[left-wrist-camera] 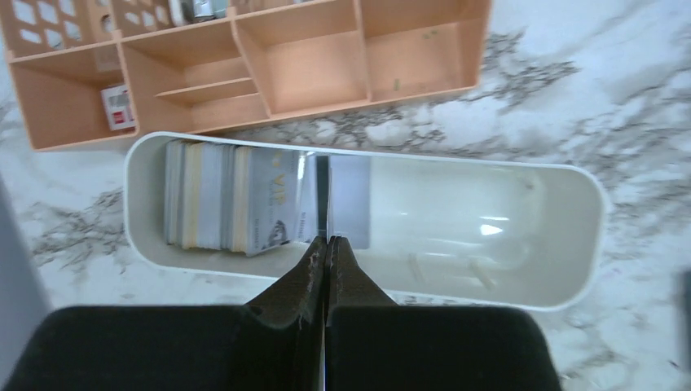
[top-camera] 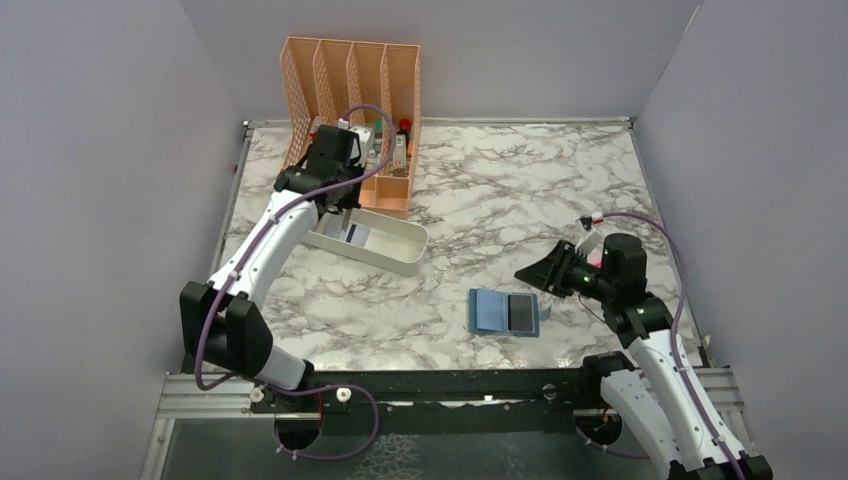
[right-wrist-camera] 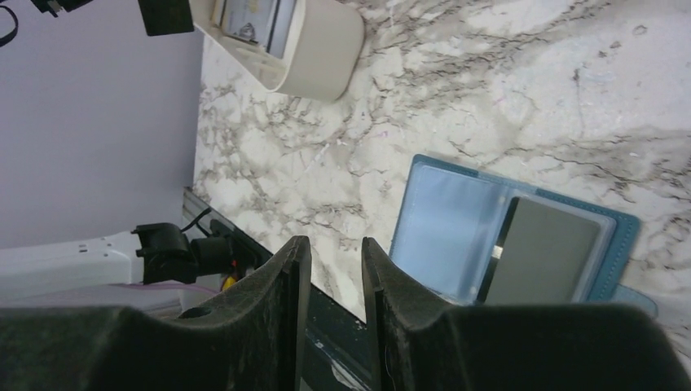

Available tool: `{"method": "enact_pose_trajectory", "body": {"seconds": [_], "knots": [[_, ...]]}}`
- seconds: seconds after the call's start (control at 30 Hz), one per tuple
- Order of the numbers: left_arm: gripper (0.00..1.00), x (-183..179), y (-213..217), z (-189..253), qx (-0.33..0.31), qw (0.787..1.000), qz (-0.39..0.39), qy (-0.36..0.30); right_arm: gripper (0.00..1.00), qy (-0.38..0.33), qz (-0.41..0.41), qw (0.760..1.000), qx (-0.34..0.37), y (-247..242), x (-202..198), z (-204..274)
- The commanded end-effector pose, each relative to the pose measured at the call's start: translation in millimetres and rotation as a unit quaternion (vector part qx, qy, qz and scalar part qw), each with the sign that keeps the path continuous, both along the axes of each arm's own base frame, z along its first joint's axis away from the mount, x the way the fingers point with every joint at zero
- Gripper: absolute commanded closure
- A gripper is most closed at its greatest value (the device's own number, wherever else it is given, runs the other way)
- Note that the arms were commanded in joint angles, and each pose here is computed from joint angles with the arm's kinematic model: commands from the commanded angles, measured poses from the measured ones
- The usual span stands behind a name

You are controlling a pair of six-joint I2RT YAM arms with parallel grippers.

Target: Put the credit cards into the card holder

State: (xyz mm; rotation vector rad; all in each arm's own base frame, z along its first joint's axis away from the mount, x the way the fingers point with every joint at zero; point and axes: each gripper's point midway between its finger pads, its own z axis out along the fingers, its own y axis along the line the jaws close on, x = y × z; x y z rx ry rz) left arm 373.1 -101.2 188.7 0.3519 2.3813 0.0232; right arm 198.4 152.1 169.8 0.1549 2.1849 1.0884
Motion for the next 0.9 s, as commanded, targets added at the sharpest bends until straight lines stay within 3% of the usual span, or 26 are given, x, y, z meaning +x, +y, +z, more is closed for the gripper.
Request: {"method": "enact_pose_trajectory", "body": {"seconds": [0.0, 0.17, 0.23, 0.37, 0.47, 0.87], "knots": [[1.0, -20.2, -52.7, 41.8, -0.155, 0.986, -0.058, -0.011, 0.65, -0.035, 0.038, 0.998, 0.044, 14.0, -3.0, 24.7], [1.0, -45.6, -105.0, 81.3, -0.317, 0.938, -0.138, -0.024, 0.64, -0.061, 0.07, 0.992, 0.085, 25.0, -4.1, 40.0], [1.0, -55.7, -121.2, 99.2, -0.385, 0.909, -0.158, -0.031, 0.64, -0.067, 0.08, 0.989, 0.103, 28.7, -6.5, 42.2], [1.0, -83.5, -148.1, 121.3, -0.521, 0.832, -0.193, -0.01, 0.64, -0.086, 0.092, 0.983, 0.137, 33.1, -11.7, 55.2], [1.0, -96.9, -157.9, 121.4, -0.576, 0.789, -0.213, 0.014, 0.64, -0.101, 0.095, 0.976, 0.165, 36.0, -10.9, 68.9], [1.0, -139.8, -212.1, 119.0, -0.616, 0.746, -0.244, 0.072, 0.64, -0.098, 0.112, 0.965, 0.215, 45.8, 11.2, 107.4]]}}
